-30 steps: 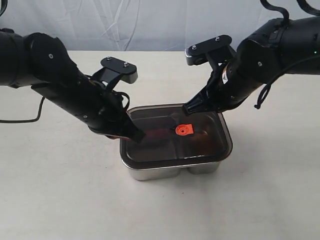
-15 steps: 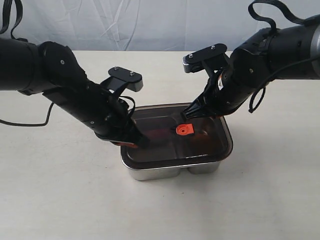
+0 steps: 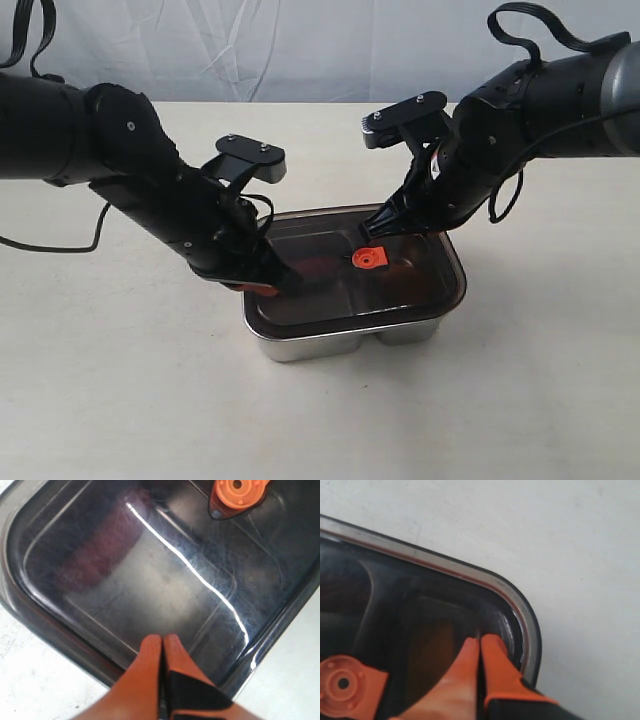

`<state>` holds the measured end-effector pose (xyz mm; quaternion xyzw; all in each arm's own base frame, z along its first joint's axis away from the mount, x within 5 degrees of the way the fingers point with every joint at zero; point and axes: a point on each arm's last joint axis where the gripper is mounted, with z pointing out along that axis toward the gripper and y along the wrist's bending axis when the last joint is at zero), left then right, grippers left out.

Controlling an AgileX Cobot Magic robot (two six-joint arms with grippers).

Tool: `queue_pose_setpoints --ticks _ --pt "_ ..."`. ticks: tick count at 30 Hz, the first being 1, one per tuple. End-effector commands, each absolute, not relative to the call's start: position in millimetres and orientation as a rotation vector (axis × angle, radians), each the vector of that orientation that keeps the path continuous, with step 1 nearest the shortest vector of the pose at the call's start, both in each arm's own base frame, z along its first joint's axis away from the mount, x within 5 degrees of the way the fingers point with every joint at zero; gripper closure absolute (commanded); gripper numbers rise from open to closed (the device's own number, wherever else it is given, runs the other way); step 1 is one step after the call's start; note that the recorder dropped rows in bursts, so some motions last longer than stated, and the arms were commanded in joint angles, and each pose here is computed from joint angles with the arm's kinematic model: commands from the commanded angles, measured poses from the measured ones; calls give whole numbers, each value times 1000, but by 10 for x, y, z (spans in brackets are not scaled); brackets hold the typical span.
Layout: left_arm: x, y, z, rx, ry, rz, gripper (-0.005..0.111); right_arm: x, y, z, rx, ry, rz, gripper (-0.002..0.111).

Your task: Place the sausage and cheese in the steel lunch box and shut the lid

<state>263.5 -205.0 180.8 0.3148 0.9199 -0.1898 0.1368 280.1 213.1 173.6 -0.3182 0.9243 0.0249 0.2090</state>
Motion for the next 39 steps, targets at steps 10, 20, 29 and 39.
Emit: queue_pose_setpoints --ticks 10,20,29,39 --pt "2637 -1997 1792 985 2742 -444 107 2763 2135 1543 -877 2657 79 108" --pt "2643 -1967 1782 964 2765 -397 107 2753 2132 1537 -876 2667 82 108" --pt "2647 -1953 1742 963 2788 -368 107 2748 2143 1250 -885 2762 58 108" --pt "2646 -1936 1833 967 2756 -362 107 2755 2149 1303 -879 2744 69 108"
